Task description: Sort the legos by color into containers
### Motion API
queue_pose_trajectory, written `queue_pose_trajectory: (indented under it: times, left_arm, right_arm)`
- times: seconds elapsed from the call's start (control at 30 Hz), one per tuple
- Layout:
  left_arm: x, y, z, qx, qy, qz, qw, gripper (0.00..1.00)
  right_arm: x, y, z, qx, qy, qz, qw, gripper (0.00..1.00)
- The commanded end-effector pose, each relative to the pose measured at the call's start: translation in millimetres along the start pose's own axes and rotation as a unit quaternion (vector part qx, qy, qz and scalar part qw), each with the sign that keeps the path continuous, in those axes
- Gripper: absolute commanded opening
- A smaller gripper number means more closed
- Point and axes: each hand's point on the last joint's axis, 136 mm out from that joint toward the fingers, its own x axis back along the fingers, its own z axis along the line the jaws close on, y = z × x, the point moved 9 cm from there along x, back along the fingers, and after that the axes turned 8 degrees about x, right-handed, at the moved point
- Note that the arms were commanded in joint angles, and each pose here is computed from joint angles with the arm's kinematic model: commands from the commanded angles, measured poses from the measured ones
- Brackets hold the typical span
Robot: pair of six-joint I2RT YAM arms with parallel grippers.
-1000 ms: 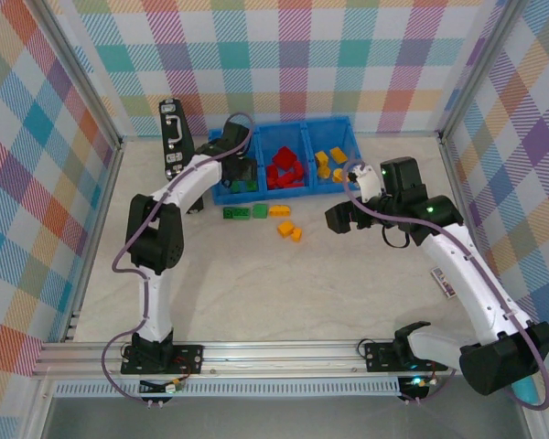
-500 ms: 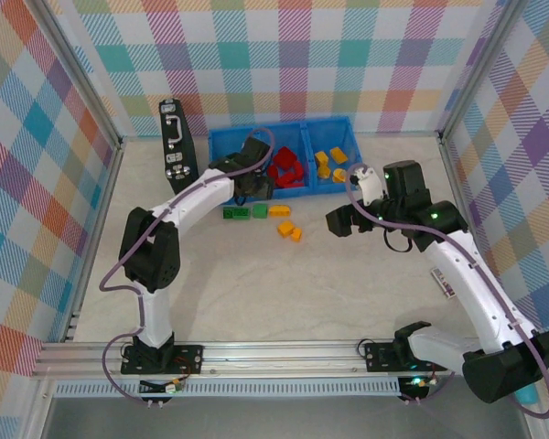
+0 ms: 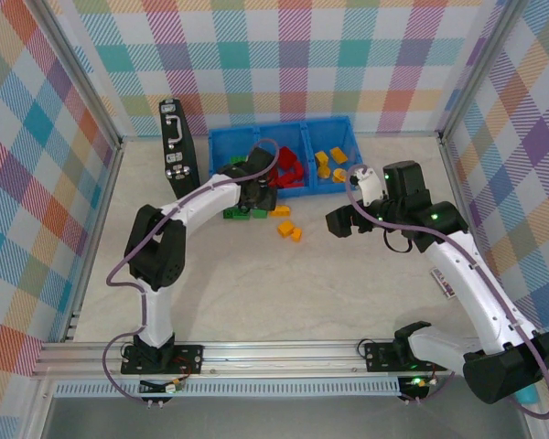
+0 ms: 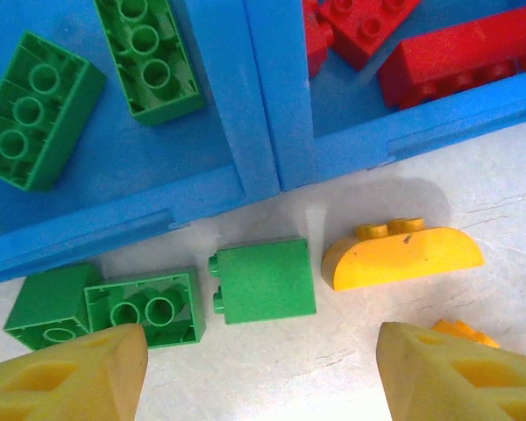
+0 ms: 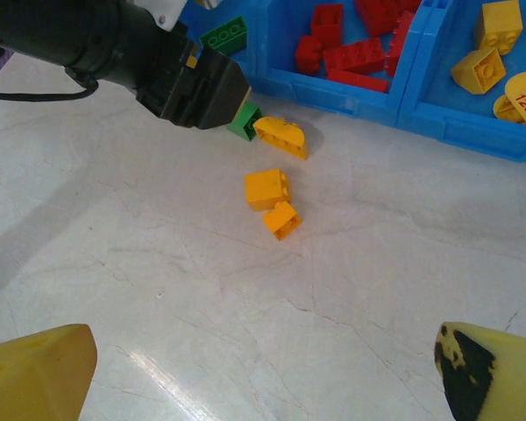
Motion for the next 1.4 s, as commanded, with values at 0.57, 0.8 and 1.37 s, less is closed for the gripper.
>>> queue_pose_trajectory:
  times: [0.57,0.8,1.37]
  left_arm:
    - [-48,-13,-6,0.009,0.008,0.040,0.999,0.62]
    - [-54,-15,-4,0.010,0.010,0.046,0.999,0.58]
    - [-45,-27,7,-0.002,0.033,0.057,0.998,0.59]
  right_arm:
    - [-13,2,-5,-0.013,-0.009,0.011,1.000,0.99]
    - [-16,2,-5,-0.014,-0.008,0.016,1.000,0.99]
    - [-19,1,-5,-0.017,0.000,0.019,1.000,0.99]
